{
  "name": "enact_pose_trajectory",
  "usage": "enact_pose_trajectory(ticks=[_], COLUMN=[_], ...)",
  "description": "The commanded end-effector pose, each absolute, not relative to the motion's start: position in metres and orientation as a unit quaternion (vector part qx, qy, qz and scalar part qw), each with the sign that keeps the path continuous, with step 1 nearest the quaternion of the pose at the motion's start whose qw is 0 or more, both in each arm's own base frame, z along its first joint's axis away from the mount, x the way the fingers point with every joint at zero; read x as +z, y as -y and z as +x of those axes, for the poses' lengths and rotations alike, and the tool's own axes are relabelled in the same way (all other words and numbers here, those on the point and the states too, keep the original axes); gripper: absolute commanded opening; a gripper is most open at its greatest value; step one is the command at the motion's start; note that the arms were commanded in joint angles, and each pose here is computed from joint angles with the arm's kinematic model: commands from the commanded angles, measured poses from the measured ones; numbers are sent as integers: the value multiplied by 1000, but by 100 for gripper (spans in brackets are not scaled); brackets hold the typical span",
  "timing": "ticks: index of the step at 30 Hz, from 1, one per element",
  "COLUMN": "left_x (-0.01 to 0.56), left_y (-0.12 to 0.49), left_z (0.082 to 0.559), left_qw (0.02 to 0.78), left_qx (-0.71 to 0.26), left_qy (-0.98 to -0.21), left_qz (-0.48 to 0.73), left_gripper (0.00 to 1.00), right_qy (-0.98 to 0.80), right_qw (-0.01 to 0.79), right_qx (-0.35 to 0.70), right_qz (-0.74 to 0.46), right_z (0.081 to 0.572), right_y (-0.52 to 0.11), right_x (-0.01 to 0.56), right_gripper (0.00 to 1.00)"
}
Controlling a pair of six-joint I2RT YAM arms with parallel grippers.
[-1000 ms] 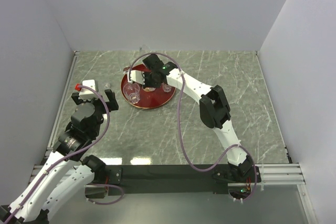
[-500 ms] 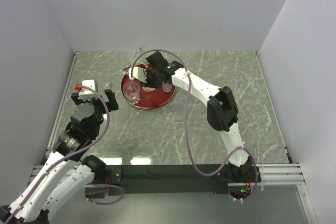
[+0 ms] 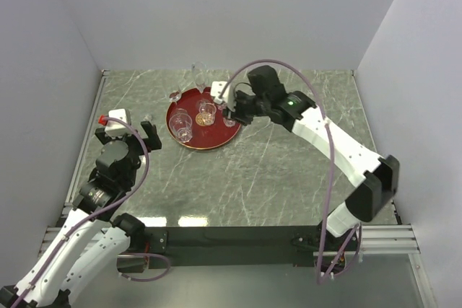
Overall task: Place the glasses into the tray
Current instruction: Grab a glass with a robot arm
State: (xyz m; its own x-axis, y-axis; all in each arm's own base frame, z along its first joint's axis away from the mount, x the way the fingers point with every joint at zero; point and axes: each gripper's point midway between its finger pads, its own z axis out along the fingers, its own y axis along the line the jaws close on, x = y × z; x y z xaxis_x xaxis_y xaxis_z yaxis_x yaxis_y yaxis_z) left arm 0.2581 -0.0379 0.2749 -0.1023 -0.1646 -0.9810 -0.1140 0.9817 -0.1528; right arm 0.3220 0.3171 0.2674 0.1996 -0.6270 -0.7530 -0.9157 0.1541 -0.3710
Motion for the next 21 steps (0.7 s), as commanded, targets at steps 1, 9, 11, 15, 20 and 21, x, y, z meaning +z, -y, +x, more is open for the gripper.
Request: enact_pose_trajectory(ticks=[1, 9, 11, 15, 20, 21], left_x=[286, 282, 284, 286, 281, 279], left_y=[40, 45, 49, 50, 47, 40], left_z=[265, 284, 287, 294, 300, 303], left_qw=[675, 652, 646, 635, 615, 611], left_qx=[-47, -64, -77, -108, -142, -145], left_qy=[-728, -744, -748, -748, -752, -749], left_qz=[-113, -131, -132, -160, -191, -211], left_gripper=[98, 99, 99, 99, 98, 98], right_qy=[-620, -669, -680, -695, -707, -708], right_qw=[471, 484, 484, 486, 485, 484], right_qx=[178, 192, 200, 221, 250, 251], right_qz=[-601, -529, -513, -481, -450, -448], right_z=[308, 294, 285, 274, 259, 258], right_y=[-292, -213, -200, -183, -174, -171], right_x=[285, 276, 268, 257, 238, 236], right_gripper=[41, 41, 41, 41, 41, 41])
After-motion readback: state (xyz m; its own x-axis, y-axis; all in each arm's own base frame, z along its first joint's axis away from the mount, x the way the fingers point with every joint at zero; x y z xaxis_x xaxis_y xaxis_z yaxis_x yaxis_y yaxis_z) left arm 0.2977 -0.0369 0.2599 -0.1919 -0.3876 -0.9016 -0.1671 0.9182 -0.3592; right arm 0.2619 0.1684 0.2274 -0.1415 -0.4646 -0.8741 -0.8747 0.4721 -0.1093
